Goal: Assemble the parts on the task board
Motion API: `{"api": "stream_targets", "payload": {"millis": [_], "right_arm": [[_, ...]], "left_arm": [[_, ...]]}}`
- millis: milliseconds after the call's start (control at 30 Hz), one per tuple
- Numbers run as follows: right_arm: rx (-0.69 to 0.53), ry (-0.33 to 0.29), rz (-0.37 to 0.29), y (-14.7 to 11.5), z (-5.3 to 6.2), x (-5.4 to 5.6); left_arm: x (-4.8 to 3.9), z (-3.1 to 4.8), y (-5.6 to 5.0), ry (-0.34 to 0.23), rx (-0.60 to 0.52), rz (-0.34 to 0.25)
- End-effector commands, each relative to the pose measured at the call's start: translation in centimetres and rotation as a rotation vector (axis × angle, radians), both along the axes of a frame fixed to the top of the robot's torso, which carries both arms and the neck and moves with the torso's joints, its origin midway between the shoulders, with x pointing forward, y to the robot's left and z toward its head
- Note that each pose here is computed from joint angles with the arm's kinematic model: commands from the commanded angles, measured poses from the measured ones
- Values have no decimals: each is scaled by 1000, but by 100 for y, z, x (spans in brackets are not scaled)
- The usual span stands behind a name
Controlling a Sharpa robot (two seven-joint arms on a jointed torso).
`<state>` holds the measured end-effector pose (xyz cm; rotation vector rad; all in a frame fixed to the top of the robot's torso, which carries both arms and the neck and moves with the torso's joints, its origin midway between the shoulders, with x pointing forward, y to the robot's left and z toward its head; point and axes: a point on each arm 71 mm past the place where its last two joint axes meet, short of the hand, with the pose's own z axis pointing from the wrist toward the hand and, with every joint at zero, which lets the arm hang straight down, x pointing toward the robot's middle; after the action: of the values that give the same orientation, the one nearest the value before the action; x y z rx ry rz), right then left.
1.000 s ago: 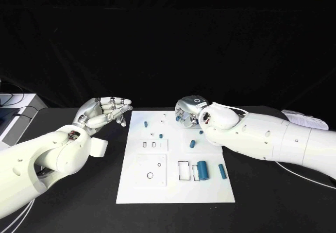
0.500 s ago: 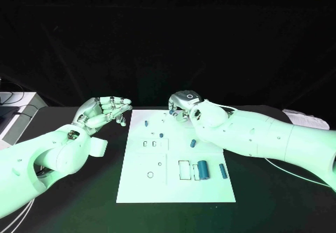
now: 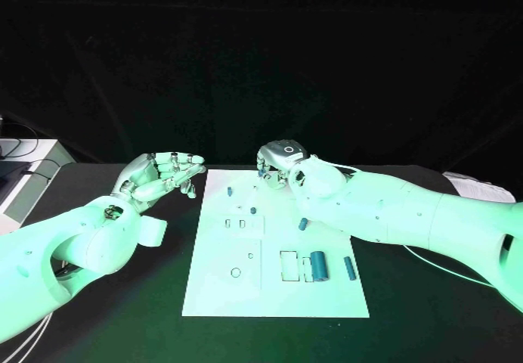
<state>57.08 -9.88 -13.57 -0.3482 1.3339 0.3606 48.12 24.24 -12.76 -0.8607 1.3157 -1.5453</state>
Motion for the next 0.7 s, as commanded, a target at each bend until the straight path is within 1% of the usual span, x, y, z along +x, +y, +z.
{"api": "stream_targets", "payload": {"millis": [33,700], "right_arm": [[-13,-11,8,10,-4,5],[-32,-2,2,8,-34,48]], "left_arm": [[-9,17,-31,-10,-2,-16],[-19,36,-46,-14,-5,-25]]}}
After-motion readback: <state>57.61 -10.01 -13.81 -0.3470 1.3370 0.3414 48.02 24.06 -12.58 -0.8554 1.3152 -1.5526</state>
